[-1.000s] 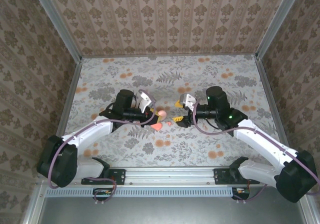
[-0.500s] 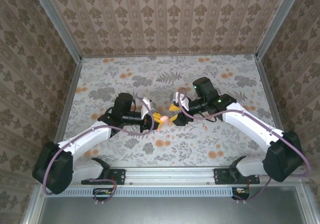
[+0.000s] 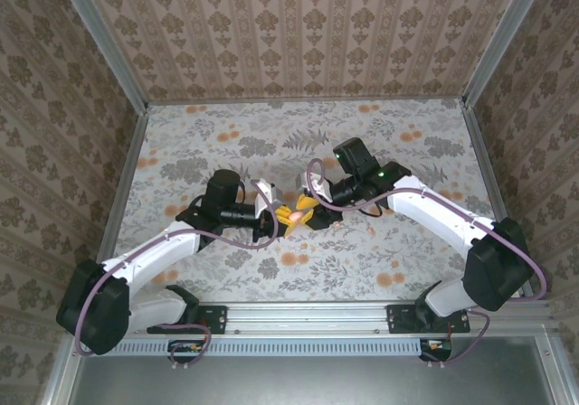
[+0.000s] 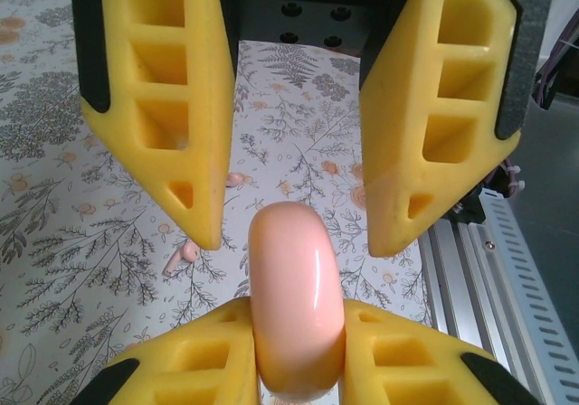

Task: Insert the wireless bluetooth earbuds into the charging case

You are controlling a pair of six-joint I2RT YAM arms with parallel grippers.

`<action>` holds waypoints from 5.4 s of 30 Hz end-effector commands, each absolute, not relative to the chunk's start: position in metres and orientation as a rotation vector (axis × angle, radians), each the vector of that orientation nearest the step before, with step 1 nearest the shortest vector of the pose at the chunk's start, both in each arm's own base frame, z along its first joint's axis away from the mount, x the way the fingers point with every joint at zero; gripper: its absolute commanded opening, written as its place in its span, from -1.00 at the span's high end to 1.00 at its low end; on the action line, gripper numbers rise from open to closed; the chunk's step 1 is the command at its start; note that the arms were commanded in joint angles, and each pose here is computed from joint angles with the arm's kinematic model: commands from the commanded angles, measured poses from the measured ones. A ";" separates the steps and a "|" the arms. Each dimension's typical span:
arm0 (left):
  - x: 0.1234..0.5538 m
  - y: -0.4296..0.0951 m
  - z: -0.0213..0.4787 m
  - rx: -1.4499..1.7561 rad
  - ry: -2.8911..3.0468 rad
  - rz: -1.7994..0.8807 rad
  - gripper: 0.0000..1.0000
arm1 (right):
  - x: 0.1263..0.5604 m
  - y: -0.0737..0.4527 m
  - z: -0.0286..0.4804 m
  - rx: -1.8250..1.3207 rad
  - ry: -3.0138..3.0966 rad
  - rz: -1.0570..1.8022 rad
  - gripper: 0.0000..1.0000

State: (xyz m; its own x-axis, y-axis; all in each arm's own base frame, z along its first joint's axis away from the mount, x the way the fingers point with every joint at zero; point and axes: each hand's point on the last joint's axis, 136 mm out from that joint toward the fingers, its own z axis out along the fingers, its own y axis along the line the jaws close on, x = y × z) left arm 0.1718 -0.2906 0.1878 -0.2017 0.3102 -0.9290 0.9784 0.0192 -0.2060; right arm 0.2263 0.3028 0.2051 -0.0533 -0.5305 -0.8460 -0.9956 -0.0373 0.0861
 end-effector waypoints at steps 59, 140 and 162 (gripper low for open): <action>0.163 -0.296 0.230 1.313 1.270 -1.205 0.09 | 0.223 0.308 0.246 -1.374 1.292 1.205 0.61; 0.187 -0.283 0.216 1.200 1.418 -1.009 0.69 | 0.269 0.295 0.268 -1.180 1.441 1.043 0.16; 0.218 -0.264 0.172 1.026 1.521 -0.804 0.69 | 0.278 0.195 0.166 -0.379 2.696 0.581 0.23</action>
State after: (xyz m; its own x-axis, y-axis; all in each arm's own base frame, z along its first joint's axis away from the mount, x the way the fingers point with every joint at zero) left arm 0.2165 -0.2652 0.1713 -0.0586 0.1981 -0.9784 0.9239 0.3820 0.0221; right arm 0.2949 0.2292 0.1968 -0.7498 -0.2504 -0.6125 -0.5520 0.7471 0.3703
